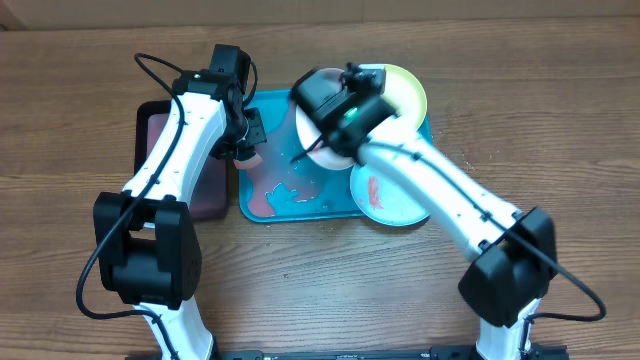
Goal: Clean dirty plates on tray and stack at the side
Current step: 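Lift the white plate with the right gripper and carry it rightward, then set the white plate on the table right of the tray, release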
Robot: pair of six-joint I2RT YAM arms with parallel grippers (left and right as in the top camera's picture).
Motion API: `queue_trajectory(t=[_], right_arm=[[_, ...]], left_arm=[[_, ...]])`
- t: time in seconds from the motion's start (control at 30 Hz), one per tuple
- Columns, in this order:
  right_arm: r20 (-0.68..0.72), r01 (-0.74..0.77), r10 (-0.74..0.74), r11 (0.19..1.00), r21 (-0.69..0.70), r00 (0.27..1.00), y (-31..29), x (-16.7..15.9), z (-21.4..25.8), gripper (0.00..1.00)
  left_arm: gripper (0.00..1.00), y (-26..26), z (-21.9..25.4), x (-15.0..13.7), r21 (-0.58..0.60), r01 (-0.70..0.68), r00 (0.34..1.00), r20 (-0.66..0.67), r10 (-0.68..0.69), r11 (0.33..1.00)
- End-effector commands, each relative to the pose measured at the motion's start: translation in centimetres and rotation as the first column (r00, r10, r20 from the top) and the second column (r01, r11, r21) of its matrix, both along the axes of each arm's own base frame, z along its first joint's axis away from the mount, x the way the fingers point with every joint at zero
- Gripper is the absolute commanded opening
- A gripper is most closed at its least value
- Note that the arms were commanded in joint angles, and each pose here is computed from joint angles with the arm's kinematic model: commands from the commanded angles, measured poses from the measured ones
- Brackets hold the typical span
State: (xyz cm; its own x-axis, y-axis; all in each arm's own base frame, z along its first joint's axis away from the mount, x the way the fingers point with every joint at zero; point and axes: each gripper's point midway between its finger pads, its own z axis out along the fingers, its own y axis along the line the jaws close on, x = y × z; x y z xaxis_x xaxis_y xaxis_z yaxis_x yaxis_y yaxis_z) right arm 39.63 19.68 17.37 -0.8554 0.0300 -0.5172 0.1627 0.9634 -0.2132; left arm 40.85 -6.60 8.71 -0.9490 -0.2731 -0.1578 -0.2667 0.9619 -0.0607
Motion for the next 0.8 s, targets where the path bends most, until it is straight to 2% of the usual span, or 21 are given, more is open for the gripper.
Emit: queue_trajectory(t=[0.0, 0.03, 0.1, 0.17, 0.33, 0.43, 0.67, 0.77], right_arm=[[-0.185, -0.2, 0.291, 0.896, 0.397, 0.938, 3.3, -0.9, -0.8, 0.04], [-0.2, -0.181, 0.319, 0.843, 0.506, 0.926, 2.4, -0.2, -0.6, 0.04], [-0.209, -0.138, 0.308, 0.806, 0.575, 0.928, 0.4, 0.6, -0.3, 0.04], [-0.226, -0.045, 0.234, 0.783, 0.62, 0.945, -3.9, 2.0, -0.1, 0.04], [-0.25, 0.136, 0.025, 0.784, 0.606, 0.968, -13.1, 3.9, -0.4, 0.04], [-0.259, 0.26, -0.133, 0.792, 0.553, 0.957, -19.5, 4.5, -1.3, 0.04], [-0.338, 0.46, -0.323, 0.725, 0.512, 0.884, -28.3, 3.6, -4.9, 0.04], [-0.383, 0.555, -0.407, 0.686, 0.471, 0.829, -31.0, 2.4, -7.4, 0.04]], left_arm=[[0.04, 0.3, 0.5, 0.7, 0.007, -0.021, 1.0, 0.022, 0.021, 1.0], [0.04, 0.2, 0.5, 0.7, 0.007, -0.019, 1.0, 0.022, 0.019, 1.0], [0.04, 0.2, 0.5, 0.6, 0.007, -0.018, 1.0, 0.021, 0.018, 1.0], [0.04, 0.2, 0.5, 0.6, 0.007, -0.017, 1.0, 0.022, 0.017, 1.0], [0.04, 0.2, 0.5, 0.7, 0.007, -0.017, 1.0, 0.023, 0.017, 1.0], [0.04, 0.1, 0.5, 0.7, 0.007, -0.017, 1.0, 0.022, 0.017, 1.0], [0.04, 0.1, 0.6, 0.7, 0.007, -0.017, 1.0, 0.023, 0.017, 1.0], [0.04, 0.1, 0.6, 0.7, 0.007, -0.017, 1.0, 0.023, 0.017, 1.0]])
